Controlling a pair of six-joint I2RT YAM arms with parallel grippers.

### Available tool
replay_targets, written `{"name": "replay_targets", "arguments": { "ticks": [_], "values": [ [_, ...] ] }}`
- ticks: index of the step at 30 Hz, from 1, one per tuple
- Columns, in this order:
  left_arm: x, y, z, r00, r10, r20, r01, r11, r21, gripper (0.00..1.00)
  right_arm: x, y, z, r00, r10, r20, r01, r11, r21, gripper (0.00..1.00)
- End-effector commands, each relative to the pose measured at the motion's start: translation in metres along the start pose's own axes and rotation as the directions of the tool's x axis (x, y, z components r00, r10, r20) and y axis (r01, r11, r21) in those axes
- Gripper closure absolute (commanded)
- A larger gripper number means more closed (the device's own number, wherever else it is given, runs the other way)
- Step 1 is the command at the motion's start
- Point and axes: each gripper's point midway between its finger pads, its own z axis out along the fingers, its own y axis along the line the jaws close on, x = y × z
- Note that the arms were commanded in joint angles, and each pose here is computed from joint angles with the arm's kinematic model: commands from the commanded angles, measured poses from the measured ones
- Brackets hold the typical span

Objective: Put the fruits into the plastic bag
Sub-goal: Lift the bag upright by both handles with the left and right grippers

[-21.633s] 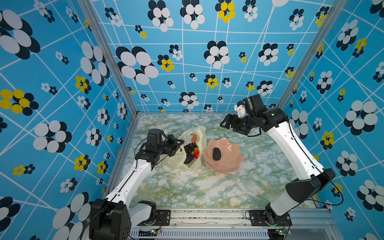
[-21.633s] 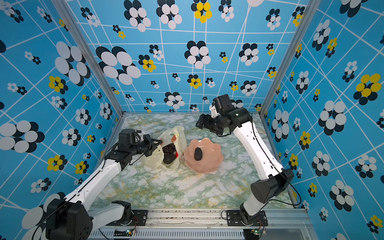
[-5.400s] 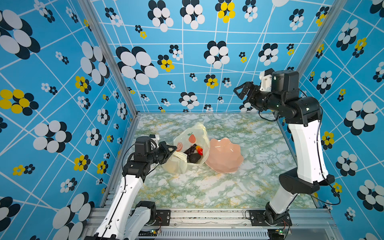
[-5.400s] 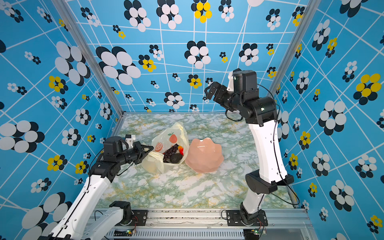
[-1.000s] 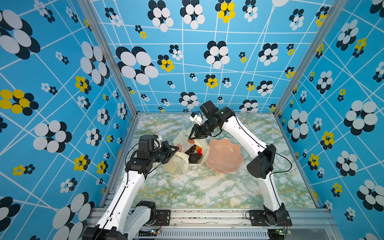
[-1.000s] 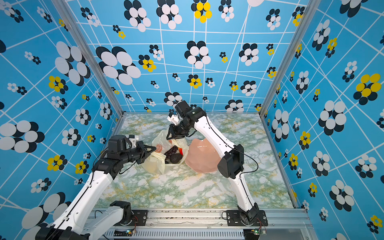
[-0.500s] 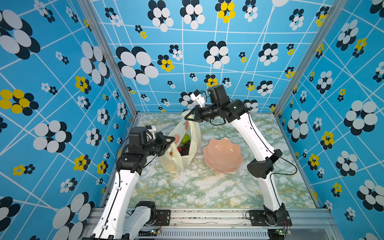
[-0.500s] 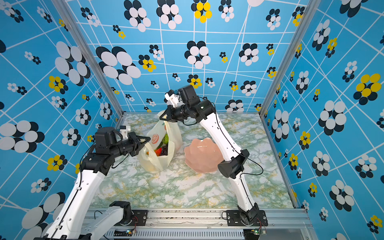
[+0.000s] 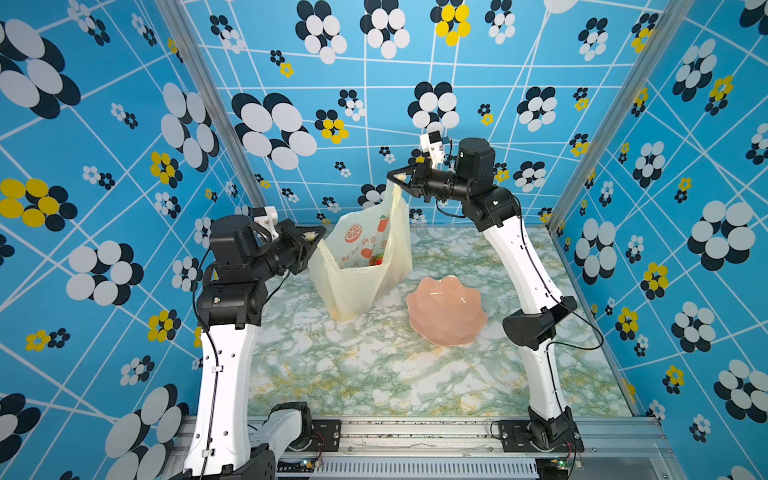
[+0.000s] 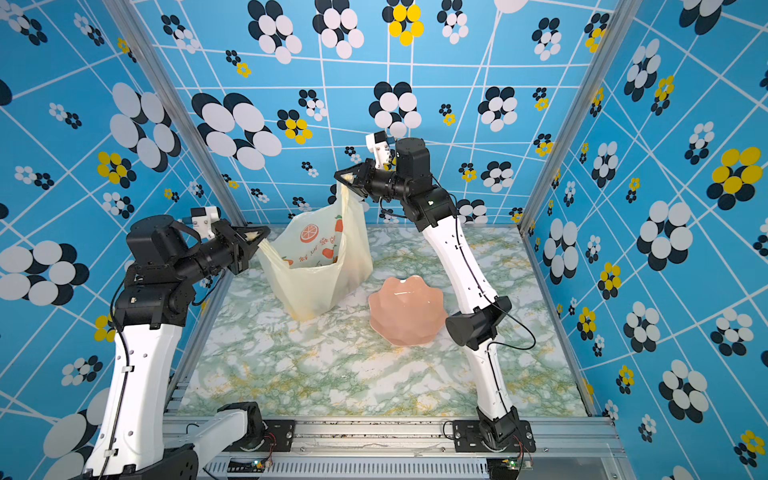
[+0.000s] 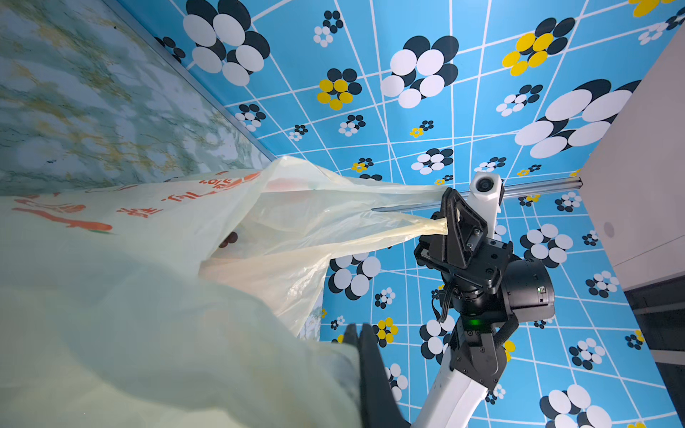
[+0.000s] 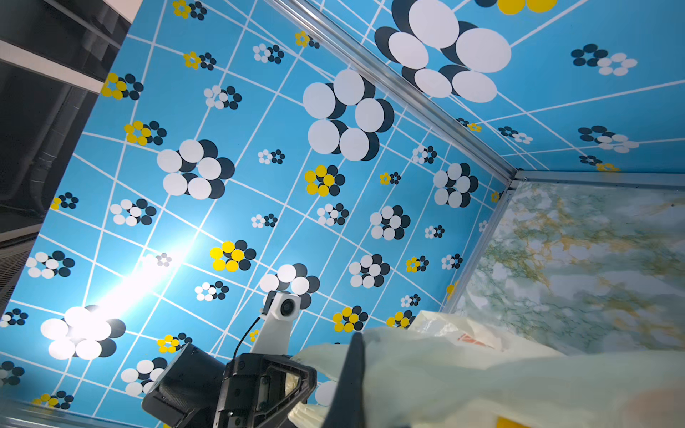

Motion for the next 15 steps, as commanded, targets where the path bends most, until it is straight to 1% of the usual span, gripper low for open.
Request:
{"name": "replay_targets", "arguments": {
  "ticks": [1, 6, 9, 12, 15],
  "values": [
    [-0.004, -0.003, 0.0, 1.0, -0.009, -0.002, 0.009, 1.0, 0.007, 1.0, -0.008, 0.015, 0.002, 1.0, -0.024, 0.019, 0.026, 0.997, -0.078, 1.0],
    [-0.009, 0.005, 0.005, 0.999, -0.038, 0.011, 0.038, 0.999, -0.002, 1.0, -0.012, 0.012, 0.008, 1.0, -0.006, 0.027, 0.009, 0.994, -0.106, 1.0],
    [-0.015, 0.004, 0.01, 0.999, -0.041, 0.02, 0.041, 0.999, -0.006, 1.0, -0.017, 0.009, 0.007, 0.999, -0.013, 0.047, 0.017, 0.995, -0.097, 1.0],
    [-0.025, 0.003, 0.018, 0.999, -0.043, 0.029, 0.043, 0.999, -0.01, 1.0, -0.015, -0.01, 0.009, 0.999, -0.012, 0.035, 0.014, 0.999, -0.051, 1.0],
    [-0.03, -0.002, 0.033, 0.999, -0.033, 0.022, 0.033, 0.999, -0.012, 1.0, -0.006, -0.035, 0.01, 0.999, -0.045, 0.001, 0.045, 0.998, 0.032, 1.0]
  ]
}}
